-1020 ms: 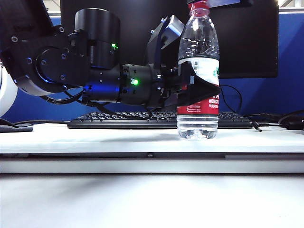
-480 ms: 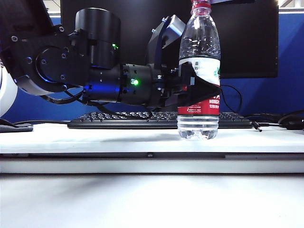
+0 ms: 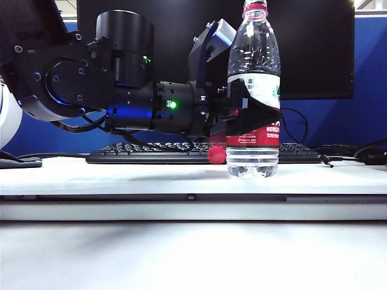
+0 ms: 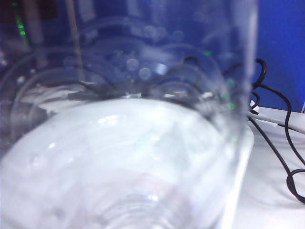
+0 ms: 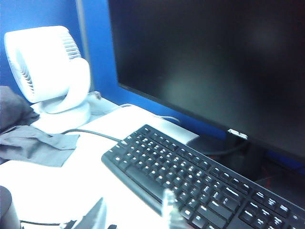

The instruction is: Unscrew the cap from the plastic bottle on the table.

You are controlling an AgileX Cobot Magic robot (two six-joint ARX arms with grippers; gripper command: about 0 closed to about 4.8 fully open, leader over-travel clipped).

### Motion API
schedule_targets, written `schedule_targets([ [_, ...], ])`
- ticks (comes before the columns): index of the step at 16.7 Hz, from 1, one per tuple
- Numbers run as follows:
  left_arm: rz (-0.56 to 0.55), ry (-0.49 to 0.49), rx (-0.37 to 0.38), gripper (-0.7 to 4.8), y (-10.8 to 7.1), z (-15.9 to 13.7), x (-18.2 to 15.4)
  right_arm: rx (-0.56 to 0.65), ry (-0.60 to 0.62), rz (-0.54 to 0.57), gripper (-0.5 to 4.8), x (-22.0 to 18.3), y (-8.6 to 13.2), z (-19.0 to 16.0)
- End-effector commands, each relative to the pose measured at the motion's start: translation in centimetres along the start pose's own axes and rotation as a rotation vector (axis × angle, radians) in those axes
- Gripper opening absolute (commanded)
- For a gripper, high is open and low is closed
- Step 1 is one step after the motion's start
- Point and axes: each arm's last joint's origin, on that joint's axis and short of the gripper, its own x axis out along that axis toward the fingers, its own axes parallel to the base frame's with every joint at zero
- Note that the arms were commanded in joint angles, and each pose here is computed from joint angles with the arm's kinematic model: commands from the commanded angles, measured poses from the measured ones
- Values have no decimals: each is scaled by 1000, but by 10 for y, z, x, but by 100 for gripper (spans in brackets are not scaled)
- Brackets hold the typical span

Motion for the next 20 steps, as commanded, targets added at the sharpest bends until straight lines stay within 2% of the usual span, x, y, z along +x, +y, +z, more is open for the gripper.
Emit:
schedule_targets([
  [1,-1,50,-27,273,-1,-7,-1,-13,-62,-39,154,-11,1,12],
  [3,32,54,-19,273,0,-7,-1,-35,-57,-103,153,-19,1,16],
  [4,65,59,0,273,1,-7,-1,-68,-37,-173,153,-29,2,17],
  [8,70,60,0,273,1,-7,-1,-59,52,-346,153,-59,4,16],
  [13,114,65,1,273,2,-7,-1,-47,172,-341,151,-76,8,6],
  [15,114,66,1,279,2,-7,-1,-43,234,-333,19,-79,9,0],
  [16,128,68,1,279,3,-7,-1,-37,246,-331,-1,-79,9,-1],
  [20,127,73,-1,312,3,-8,-1,1,267,-271,-1,-79,11,-4],
])
